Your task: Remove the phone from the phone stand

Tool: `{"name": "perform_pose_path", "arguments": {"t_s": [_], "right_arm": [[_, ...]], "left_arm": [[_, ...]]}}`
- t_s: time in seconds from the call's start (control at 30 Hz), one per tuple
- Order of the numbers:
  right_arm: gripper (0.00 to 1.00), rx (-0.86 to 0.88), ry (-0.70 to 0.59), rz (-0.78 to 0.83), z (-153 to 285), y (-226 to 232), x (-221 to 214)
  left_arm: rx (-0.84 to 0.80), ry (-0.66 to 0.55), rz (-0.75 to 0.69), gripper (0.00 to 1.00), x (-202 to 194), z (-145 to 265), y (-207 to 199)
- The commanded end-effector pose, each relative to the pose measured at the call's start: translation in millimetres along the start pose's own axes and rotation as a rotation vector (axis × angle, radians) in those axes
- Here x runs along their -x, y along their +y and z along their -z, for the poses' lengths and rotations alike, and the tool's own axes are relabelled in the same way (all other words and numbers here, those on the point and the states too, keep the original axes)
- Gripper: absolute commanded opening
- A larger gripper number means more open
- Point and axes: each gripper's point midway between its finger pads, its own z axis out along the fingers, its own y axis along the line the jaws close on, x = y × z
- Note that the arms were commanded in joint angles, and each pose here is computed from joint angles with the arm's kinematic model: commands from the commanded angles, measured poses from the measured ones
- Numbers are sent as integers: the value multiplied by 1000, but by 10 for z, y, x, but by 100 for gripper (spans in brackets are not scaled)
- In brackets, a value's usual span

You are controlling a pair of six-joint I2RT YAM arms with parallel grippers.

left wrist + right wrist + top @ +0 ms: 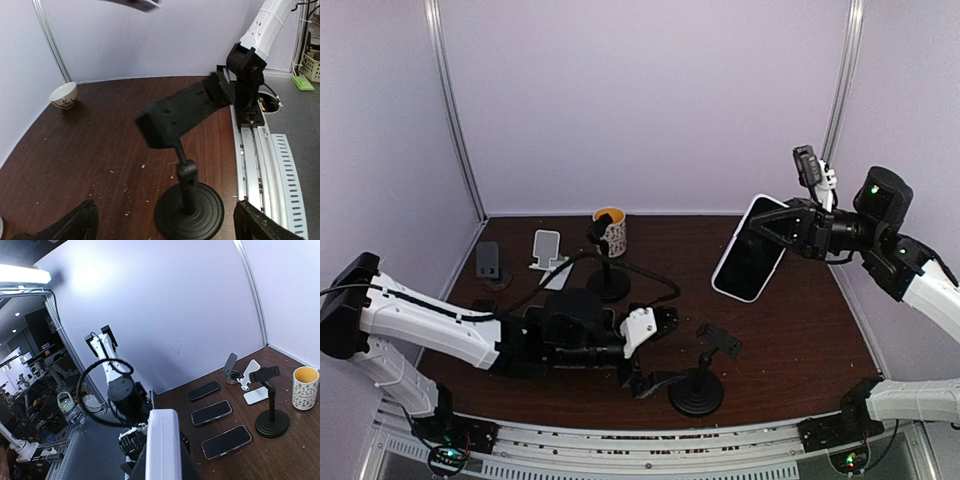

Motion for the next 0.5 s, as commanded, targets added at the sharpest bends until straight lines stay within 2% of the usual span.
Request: {"name": "perform_pose_path", "arguments": {"t_s": [0.0,0.2,0.47], "right_arm": [[0,-111,-91,60,202,-44,239],[0,-173,-130,43,327,-142,289],[0,-180,-123,10,315,-246,239]], "left_arm": [[126,-65,100,97,143,-184,20],[157,-130,75,85,175,-405,-202],[118,-202,32,60,185,-518,-302]]}}
